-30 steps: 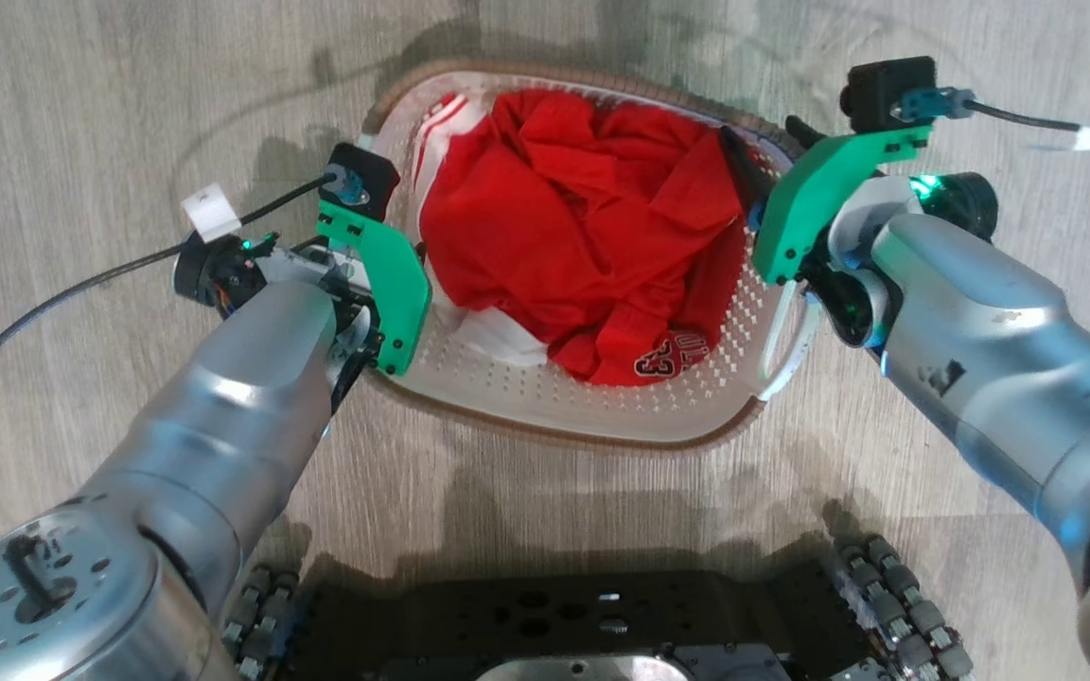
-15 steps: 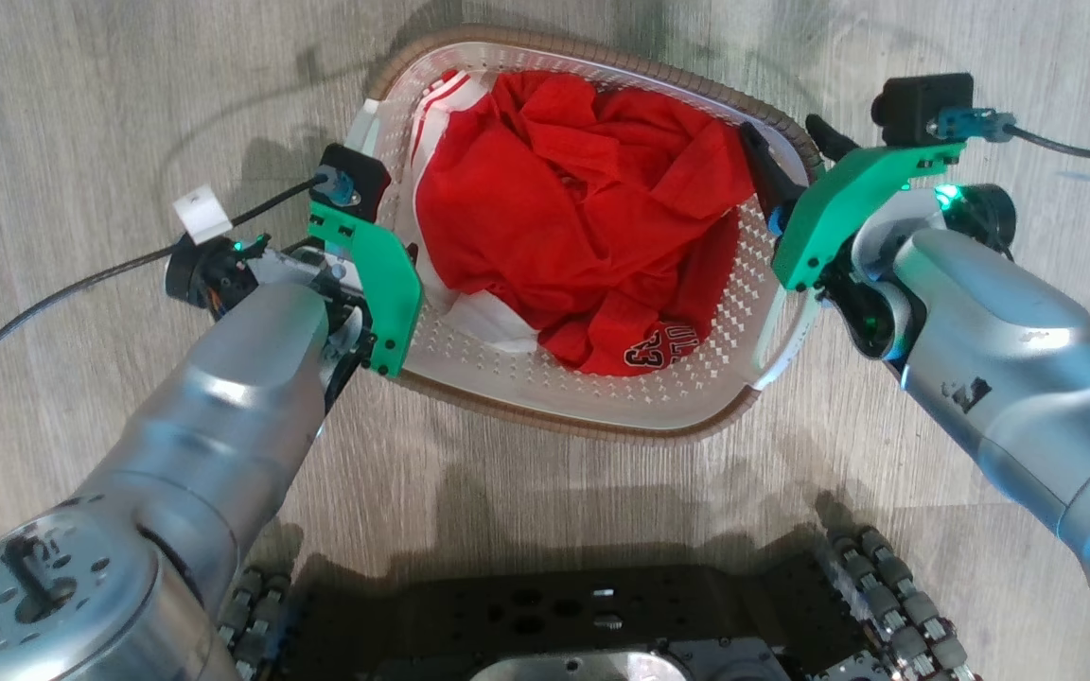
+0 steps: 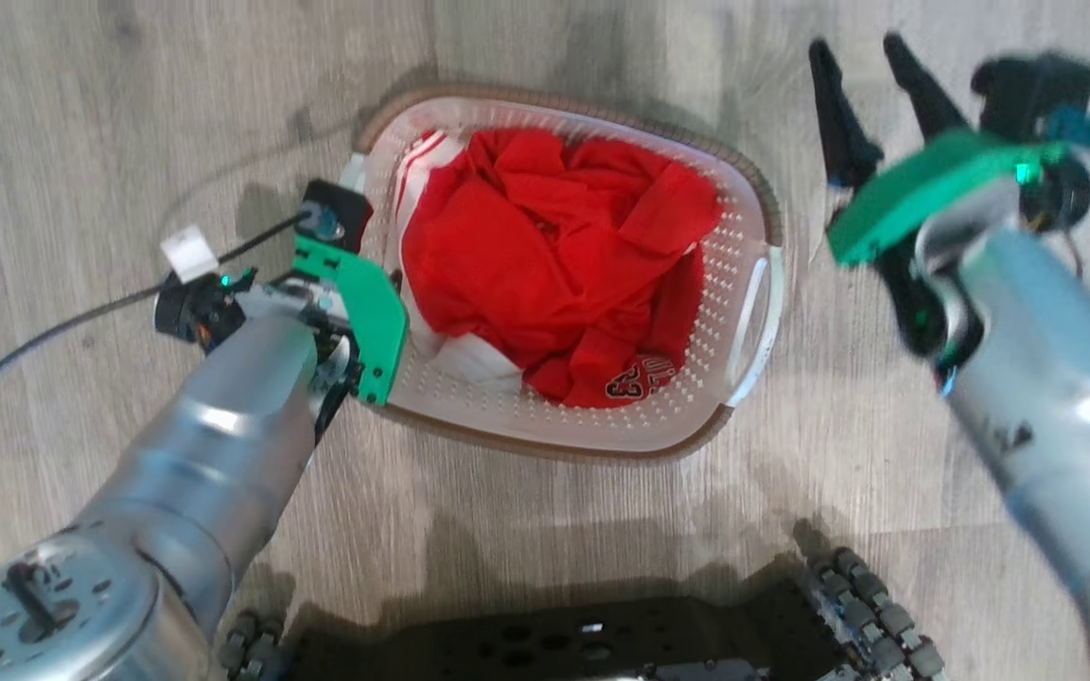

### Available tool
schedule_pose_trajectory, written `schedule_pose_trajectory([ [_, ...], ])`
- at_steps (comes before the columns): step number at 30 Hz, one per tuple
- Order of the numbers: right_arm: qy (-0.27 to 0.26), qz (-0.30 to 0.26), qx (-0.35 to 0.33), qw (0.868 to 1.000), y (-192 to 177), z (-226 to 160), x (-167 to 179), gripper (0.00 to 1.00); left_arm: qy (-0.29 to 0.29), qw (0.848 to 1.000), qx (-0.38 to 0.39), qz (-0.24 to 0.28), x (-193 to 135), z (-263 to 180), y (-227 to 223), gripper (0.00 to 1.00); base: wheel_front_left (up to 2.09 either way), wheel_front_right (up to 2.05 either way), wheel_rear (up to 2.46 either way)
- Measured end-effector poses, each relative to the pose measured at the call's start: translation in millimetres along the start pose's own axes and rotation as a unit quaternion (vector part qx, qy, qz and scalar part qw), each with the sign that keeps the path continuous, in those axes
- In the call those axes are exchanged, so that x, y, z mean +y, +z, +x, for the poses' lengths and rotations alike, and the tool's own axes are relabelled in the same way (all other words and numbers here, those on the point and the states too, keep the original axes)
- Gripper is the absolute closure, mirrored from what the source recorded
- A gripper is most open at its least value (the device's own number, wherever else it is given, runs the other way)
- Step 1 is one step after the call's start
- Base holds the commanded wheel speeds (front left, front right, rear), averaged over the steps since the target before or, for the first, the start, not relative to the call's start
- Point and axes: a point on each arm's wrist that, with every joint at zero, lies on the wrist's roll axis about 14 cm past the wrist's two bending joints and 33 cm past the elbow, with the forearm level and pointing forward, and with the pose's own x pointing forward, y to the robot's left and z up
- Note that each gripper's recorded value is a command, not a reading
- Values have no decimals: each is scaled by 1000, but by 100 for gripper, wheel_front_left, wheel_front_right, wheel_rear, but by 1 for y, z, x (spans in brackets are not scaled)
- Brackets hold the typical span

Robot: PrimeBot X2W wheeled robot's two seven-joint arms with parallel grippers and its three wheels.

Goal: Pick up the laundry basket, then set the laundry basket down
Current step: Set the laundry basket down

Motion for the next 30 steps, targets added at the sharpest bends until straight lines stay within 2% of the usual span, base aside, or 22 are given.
schedule_pose_trajectory([
  [8,-21,8,-32,999,-1,-53,16,0,23,998,-63,1,1,-23,21,0,0,0,0],
  [14,-17,9,-73,997,27,-68,30,0,40,993,-109,-1,-1,-46,29,0,0,0,0],
  [18,-2,9,-110,994,51,-78,48,0,60,985,-159,3,3,-66,53,0,0,0,0],
  [21,0,6,-134,991,66,-91,54,0,71,967,-246,6,2,-94,106,0,0,0,0],
  [24,1,3,-153,988,75,-106,61,0,79,935,-344,8,-1,-136,153,0,0,0,0],
  [27,10,4,-176,984,86,-120,74,0,99,909,-405,-5,1,-173,158,0,0,0,0],
  [30,20,-5,-202,979,100,-133,87,0,116,892,-436,-14,-1,-199,142,0,0,0,0],
])
